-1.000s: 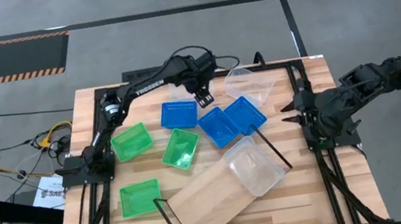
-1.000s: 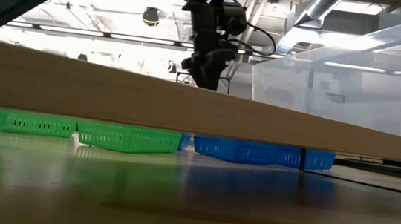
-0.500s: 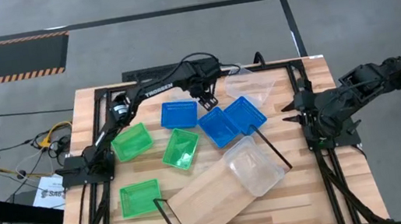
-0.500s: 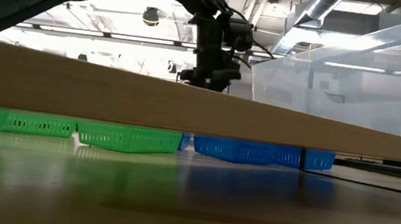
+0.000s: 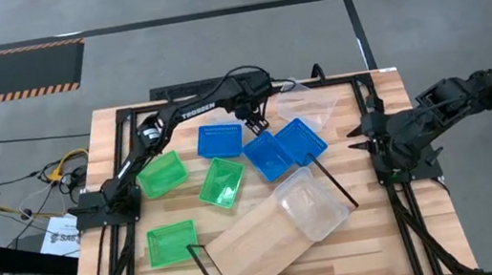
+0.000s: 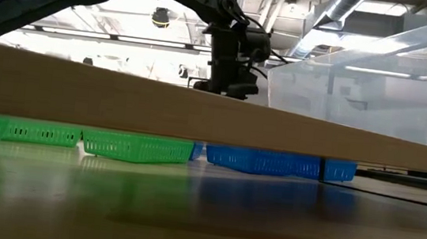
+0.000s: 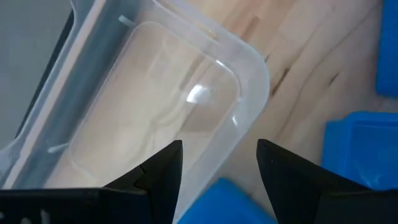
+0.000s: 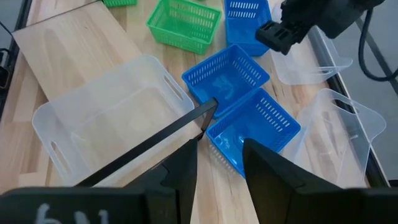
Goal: Stack baskets on shelf by color
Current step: Stack the left transparent bin on top of the other transparent bin on the shelf
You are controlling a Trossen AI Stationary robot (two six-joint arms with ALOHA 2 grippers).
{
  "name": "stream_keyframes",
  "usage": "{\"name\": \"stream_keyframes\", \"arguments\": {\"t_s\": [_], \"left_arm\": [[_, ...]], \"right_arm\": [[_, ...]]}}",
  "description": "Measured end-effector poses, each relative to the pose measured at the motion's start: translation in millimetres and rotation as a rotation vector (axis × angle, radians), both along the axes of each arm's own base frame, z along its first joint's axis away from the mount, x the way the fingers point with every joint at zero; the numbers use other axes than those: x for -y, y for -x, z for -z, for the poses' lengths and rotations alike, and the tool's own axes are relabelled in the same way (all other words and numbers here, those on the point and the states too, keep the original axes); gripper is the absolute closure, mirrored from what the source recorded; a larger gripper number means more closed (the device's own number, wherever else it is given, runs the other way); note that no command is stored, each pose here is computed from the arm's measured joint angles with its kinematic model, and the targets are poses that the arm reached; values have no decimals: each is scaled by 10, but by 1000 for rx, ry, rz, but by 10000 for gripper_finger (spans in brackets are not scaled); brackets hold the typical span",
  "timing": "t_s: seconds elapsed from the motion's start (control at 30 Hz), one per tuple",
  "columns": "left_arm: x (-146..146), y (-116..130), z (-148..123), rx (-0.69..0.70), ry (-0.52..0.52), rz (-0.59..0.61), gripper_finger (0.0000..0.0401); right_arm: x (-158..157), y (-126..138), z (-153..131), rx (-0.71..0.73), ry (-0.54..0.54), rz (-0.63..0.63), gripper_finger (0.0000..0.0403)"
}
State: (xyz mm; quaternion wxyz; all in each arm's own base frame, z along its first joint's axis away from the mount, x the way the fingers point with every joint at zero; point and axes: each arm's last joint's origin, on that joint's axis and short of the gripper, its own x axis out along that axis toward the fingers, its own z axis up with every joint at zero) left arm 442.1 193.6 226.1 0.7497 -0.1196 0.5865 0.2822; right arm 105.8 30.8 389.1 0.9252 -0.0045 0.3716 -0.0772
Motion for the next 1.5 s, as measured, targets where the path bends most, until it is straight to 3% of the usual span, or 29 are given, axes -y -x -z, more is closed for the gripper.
{"name": "stream_keyframes", "arguments": {"t_s": [0.53, 0.63, 0.8, 1.0, 1.27, 1.5], "left_arm": [[-30, -25, 239, -59, 39, -13, 232], [-57, -7, 253, -74, 33, -22, 267], [-84, -6, 282, -59, 75, -17, 382], [-94, 3, 280, -70, 52, -37, 399], [-103, 13, -76, -16, 24, -54, 401], [152, 263, -755, 51, 8, 30, 401]], "right_arm": [[19, 47, -8, 6, -3, 0, 253], [21, 51, -3, -1, -3, 3, 256], [21, 52, -2, -1, -5, 6, 263], [23, 56, -1, -3, -4, 6, 266], [23, 56, -1, -3, -4, 5, 270], [53, 115, -19, 23, -9, 31, 270]]}}
